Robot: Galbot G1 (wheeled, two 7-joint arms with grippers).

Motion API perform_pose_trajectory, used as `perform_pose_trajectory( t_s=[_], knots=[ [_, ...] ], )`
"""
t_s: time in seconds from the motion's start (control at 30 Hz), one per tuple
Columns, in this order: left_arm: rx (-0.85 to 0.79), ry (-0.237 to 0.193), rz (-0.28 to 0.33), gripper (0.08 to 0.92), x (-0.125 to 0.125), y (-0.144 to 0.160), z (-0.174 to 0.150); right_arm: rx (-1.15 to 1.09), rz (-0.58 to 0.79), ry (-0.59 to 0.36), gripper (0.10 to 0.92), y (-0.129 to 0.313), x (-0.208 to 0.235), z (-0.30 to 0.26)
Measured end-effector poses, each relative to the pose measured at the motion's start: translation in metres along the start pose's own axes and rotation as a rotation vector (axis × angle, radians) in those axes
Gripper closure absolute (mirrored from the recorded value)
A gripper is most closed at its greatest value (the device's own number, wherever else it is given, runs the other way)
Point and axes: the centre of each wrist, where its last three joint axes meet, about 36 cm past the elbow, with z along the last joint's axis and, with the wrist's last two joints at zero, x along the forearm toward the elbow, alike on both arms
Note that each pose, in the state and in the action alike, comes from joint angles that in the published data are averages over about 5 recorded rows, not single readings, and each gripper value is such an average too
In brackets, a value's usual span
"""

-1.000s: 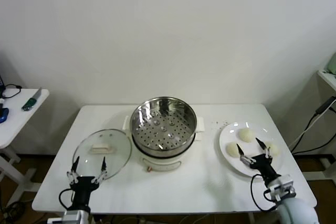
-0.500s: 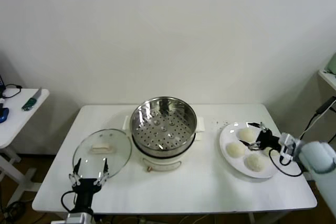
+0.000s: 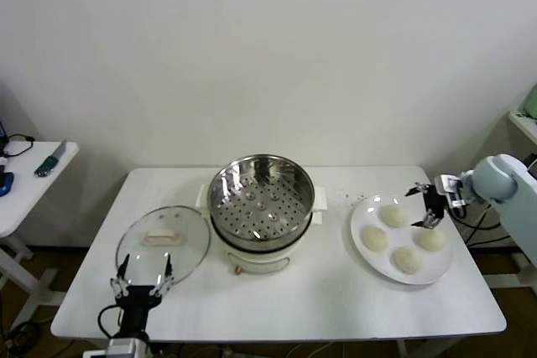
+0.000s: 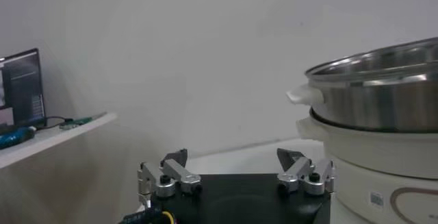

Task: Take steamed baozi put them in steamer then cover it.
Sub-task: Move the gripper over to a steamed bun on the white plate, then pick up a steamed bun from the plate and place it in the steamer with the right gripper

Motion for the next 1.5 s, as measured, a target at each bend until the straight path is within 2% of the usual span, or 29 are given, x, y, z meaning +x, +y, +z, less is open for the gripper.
perform_pose_trajectory(
  t_s=[0.2,0.47,0.87,1.23,1.5],
  knots=[
    [-0.012,0.009,-0.007,0.177,-0.002,0.007,0.005,0.039,-0.079,0.08,0.2,-0.031,-0.019,-0.012],
    [-0.02,0.019,-0.012,0.177,-0.005,0.011,0.009,0.068,-0.132,0.141,0.2,-0.055,-0.047,-0.027],
    [-0.044,0.034,-0.016,0.177,-0.007,0.012,0.016,0.103,-0.166,0.178,0.2,-0.061,-0.089,-0.044],
    [-0.053,0.044,-0.017,0.177,-0.006,0.016,0.021,0.124,-0.171,0.19,0.202,-0.062,-0.105,-0.05],
    [-0.057,0.048,-0.02,0.177,-0.005,0.018,0.022,0.129,-0.175,0.191,0.307,-0.066,-0.106,-0.053]
  ],
)
